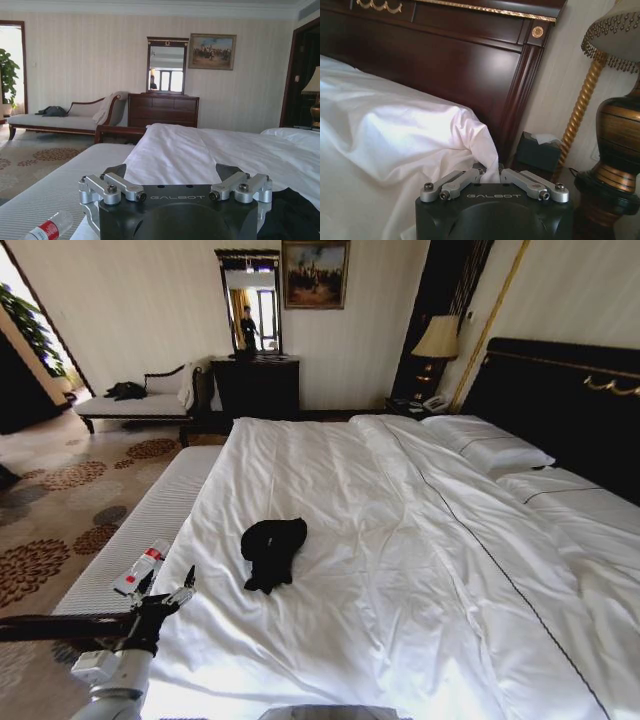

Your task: Fold the clothes on the bed.

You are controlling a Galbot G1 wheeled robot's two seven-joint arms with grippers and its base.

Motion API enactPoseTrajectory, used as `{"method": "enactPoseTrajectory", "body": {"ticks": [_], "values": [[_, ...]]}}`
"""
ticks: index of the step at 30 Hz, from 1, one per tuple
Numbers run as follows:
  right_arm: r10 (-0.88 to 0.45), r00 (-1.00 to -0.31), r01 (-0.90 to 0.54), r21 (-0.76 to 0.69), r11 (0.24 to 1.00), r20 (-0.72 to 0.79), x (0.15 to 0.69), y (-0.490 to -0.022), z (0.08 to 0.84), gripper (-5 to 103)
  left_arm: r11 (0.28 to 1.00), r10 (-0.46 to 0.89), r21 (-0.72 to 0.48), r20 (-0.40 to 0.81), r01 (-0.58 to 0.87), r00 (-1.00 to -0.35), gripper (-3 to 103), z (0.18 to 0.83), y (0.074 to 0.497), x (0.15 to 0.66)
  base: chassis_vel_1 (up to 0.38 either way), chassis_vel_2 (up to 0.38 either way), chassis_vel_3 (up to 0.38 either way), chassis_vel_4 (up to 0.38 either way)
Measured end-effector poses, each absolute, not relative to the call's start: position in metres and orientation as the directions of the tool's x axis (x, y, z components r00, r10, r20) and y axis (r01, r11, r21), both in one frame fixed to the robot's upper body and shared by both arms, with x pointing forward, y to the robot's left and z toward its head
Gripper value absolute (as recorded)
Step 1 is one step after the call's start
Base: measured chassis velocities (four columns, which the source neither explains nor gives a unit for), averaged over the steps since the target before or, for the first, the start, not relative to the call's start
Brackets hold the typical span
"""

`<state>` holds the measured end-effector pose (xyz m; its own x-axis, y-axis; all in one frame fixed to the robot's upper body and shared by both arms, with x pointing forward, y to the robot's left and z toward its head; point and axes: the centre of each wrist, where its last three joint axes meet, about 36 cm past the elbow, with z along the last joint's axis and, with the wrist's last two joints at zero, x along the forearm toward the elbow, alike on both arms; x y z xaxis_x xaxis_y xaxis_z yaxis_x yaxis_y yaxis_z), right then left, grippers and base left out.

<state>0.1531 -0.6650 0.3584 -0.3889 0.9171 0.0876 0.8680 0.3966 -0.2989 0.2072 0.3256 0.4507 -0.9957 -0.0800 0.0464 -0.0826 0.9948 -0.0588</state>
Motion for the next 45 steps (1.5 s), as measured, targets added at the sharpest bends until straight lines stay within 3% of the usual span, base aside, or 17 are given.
{"method": "enactPoseTrajectory", "body": {"ticks": [6,12,15,17,23,25,27,28,30,32,36,38,39,45], "values": [[0.934,-0.351,0.872,-0.34,0.353,0.069,0.142,-0.686,0.348,1,0.995,-0.079,-0.059,0.048,-0.082,-0.996,100,0.451,0.325,0.208,0.0,0.0,0.0,0.0],[0.937,-0.335,0.88,-0.321,0.35,0.103,0.127,-0.672,0.338,0,0.994,-0.085,-0.062,0.051,-0.088,-0.995,100,0.449,0.324,0.207,0.0,0.0,0.0,0.0],[0.948,-0.298,0.901,-0.296,0.318,0.11,0.122,-0.666,0.335,16,0.994,-0.087,-0.061,0.047,-0.09,-0.995,100,0.451,0.324,0.207,0.0,0.0,0.0,0.0],[0.949,-0.295,0.906,-0.284,0.314,0.11,0.122,-0.664,0.337,21,0.994,-0.088,-0.06,0.045,-0.09,-0.995,100,0.451,0.324,0.207,0.0,0.0,0.0,0.0],[0.946,-0.311,0.914,-0.245,0.324,0.092,0.124,-0.65,0.355,37,0.994,-0.095,-0.058,0.041,-0.097,-0.995,100,0.451,0.325,0.206,0.0,0.0,0.0,0.0],[0.946,-0.313,0.919,-0.225,0.323,0.078,0.126,-0.645,0.365,54,0.993,-0.096,-0.059,0.039,-0.098,-0.995,100,0.451,0.324,0.206,0.0,0.0,0.0,0.0],[0.945,-0.319,0.919,-0.218,0.328,0.075,0.125,-0.642,0.367,54,0.993,-0.096,-0.06,0.038,-0.099,-0.995,100,0.451,0.324,0.206,0.0,0.0,0.0,0.0],[0.944,-0.323,0.919,-0.215,0.331,0.073,0.125,-0.641,0.368,59,0.993,-0.097,-0.06,0.038,-0.099,-0.995,100,0.451,0.324,0.206,0.0,0.0,0.0,0.0],[0.925,-0.378,0.904,-0.196,0.38,0.05,0.124,-0.624,0.371,71,0.993,-0.098,-0.061,0.037,-0.1,-0.994,100,0.451,0.324,0.205,0.0,0.0,0.0,0.0],[0.914,-0.403,0.895,-0.19,0.403,0.04,0.126,-0.616,0.372,71,0.993,-0.098,-0.06,0.038,-0.1,-0.995,100,0.451,0.323,0.205,0.0,0.0,0.0,0.0],[0.84,-0.543,0.829,-0.166,0.535,-0.005,0.149,-0.56,0.386,92,0.994,-0.087,-0.057,0.031,-0.088,-0.996,100,0.452,0.319,0.206,0.0,0.0,0.0,0.0],[0.827,-0.562,0.817,-0.162,0.553,-0.01,0.153,-0.551,0.389,92,0.995,-0.086,-0.056,0.03,-0.087,-0.996,100,0.453,0.319,0.207,0.0,0.0,0.0,0.0],[0.793,-0.609,0.785,-0.158,0.599,-0.016,0.162,-0.527,0.395,99,0.995,-0.082,-0.055,0.027,-0.084,-0.996,100,0.454,0.318,0.207,0.0,0.0,0.0,0.0],[0.707,-0.707,0.699,-0.188,0.69,-0.031,0.185,-0.467,0.407,100,0.995,-0.078,-0.053,0.031,-0.079,-0.996,100,0.455,0.317,0.206,0.0,0.0,0.0,0.0]]}}
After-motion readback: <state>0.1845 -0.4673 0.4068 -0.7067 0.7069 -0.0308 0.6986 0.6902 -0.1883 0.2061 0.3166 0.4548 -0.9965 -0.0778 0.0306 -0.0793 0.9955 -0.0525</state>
